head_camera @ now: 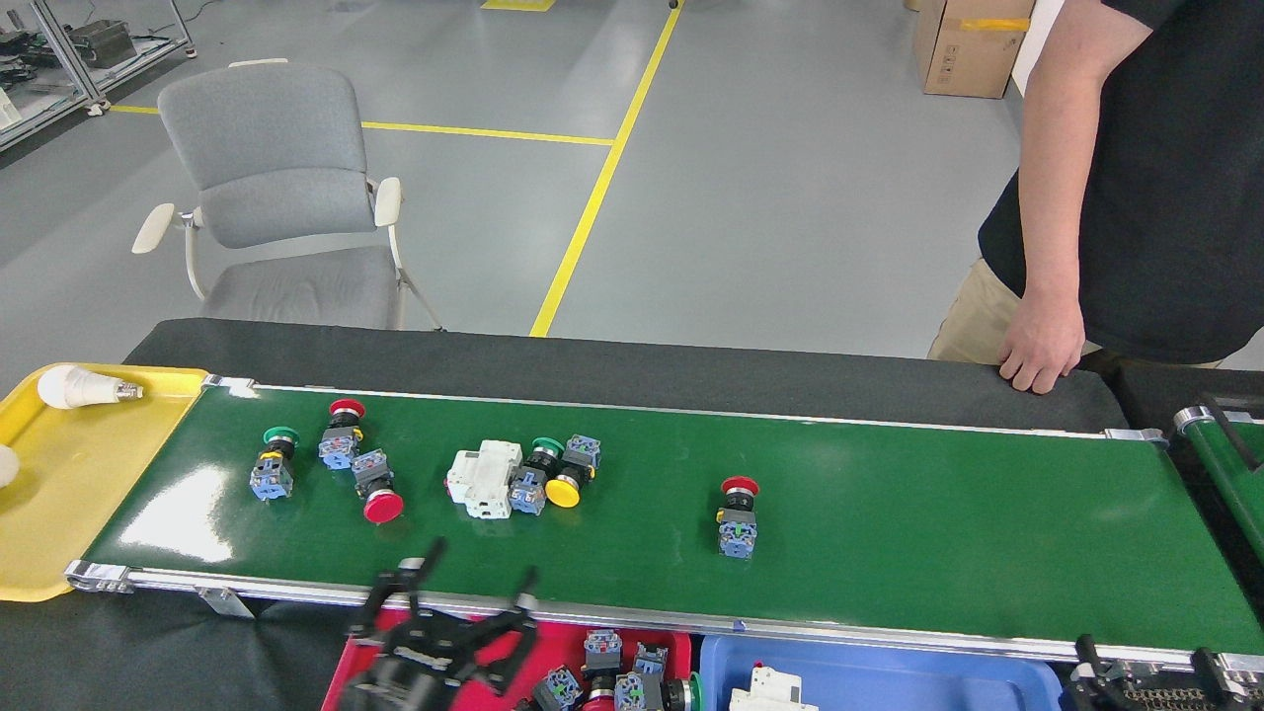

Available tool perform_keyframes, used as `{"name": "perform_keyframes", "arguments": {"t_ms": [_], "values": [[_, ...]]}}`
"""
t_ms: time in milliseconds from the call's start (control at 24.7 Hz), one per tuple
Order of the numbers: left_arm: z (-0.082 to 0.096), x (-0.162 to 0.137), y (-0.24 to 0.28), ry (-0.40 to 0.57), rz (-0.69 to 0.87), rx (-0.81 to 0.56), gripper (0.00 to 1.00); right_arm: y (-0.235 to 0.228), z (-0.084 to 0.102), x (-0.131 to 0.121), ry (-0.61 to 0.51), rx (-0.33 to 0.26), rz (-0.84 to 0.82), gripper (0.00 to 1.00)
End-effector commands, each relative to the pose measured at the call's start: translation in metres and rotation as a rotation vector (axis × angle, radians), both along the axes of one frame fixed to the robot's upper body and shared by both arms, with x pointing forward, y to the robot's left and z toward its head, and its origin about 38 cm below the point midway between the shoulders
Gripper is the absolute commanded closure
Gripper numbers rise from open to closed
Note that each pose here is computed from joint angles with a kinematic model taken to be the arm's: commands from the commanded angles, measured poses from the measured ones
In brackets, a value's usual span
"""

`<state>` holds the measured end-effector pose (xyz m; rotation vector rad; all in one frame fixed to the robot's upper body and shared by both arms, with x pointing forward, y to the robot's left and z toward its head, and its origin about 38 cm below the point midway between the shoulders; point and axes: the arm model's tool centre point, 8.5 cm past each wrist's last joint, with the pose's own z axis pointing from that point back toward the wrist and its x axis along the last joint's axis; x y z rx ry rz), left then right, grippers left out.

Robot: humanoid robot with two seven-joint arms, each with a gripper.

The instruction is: Pick switch part from conveyor to tray

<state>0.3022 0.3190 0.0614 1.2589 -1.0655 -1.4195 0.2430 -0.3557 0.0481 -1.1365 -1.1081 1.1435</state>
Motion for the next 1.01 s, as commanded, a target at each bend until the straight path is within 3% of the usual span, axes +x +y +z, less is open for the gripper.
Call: {"name": "perform_keyframes", "arguments": {"t_ms": [0, 203, 487, 649, 973], "values": [[-0.002, -0.01, 0.023, 0.017, -0.012, -0.001, 0.0, 0.001, 0.008, 0.004, -0.02, -0.026, 0.035, 0.02], [-0.01, -0.006, 0.024, 0.044, -0.05, -0.036, 0.0, 0.006, 0.008, 0.006, -0.018, -0.029, 0.058, 0.02], [-0.015, 0.056, 0.041, 0.063, -0.024, -0.082, 0.01, 0.016, 0.006, 0.009, -0.012, -0.024, 0.095, 0.02], [-0.006, 0.092, 0.062, 0.068, 0.019, -0.085, 0.01, 0.017, 0.005, 0.009, -0.009, -0.022, 0.096, 0.02], [-0.016, 0.114, 0.1, 0.136, 0.109, -0.091, 0.01, 0.027, 0.004, 0.013, -0.005, -0.017, 0.13, 0.02]]}}
